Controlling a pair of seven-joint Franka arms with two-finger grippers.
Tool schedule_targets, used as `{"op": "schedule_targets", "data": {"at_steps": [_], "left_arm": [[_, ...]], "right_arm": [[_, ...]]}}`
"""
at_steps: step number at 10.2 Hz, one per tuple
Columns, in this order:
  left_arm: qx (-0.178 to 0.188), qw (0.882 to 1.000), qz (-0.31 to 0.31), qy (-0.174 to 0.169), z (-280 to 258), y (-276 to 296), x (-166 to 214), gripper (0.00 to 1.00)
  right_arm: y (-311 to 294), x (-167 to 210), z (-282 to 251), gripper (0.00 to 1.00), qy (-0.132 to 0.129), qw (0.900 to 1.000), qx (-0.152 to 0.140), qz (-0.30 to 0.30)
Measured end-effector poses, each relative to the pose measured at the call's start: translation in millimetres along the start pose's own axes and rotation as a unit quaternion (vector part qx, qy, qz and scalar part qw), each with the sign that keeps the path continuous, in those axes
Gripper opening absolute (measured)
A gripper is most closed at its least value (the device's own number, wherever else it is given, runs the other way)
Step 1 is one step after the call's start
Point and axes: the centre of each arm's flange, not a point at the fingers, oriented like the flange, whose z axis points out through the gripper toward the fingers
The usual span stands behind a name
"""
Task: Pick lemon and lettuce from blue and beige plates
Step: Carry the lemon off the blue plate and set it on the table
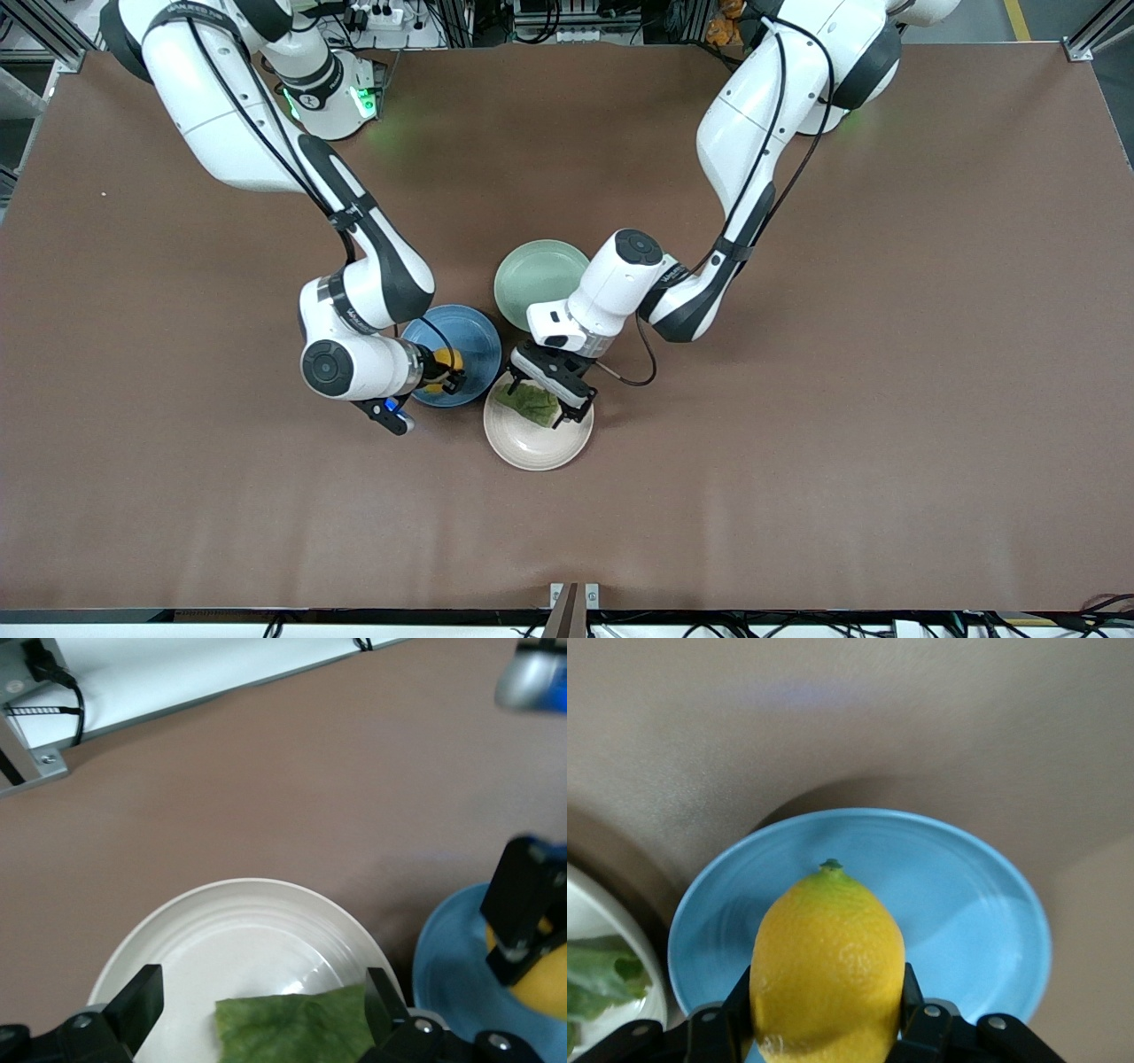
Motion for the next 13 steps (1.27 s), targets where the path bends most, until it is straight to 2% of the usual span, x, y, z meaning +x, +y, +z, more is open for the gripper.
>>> {"op": "schedule_targets", "data": {"at_steps": [3, 5, 8, 10, 13], "left_arm": [[-0.011, 1.000, 0.013, -0.005, 11, 27, -11, 1.00], [0.002, 1.000, 0.024, -0.006, 20, 23, -17, 1.00], [0.026, 0.999, 0.029, -0.006, 24, -2, -18, 1.00], [0.025, 0.999, 0.031, -0.014, 32, 0, -28, 1.00], [0.029, 0.998, 0.044, -0.023, 42, 6, -41, 1.00]], "right_arm": [[47, 20, -71, 0.64, -0.020, 0.997, -0.016, -0.071], [93, 45, -94, 0.64, -0.031, 0.993, -0.026, -0.114], [160, 83, -78, 0.64, -0.045, 0.984, -0.033, -0.169], [201, 104, -57, 0.64, -0.031, 0.979, -0.028, -0.199], [225, 113, -32, 0.64, -0.015, 0.976, -0.028, -0.215]]}}
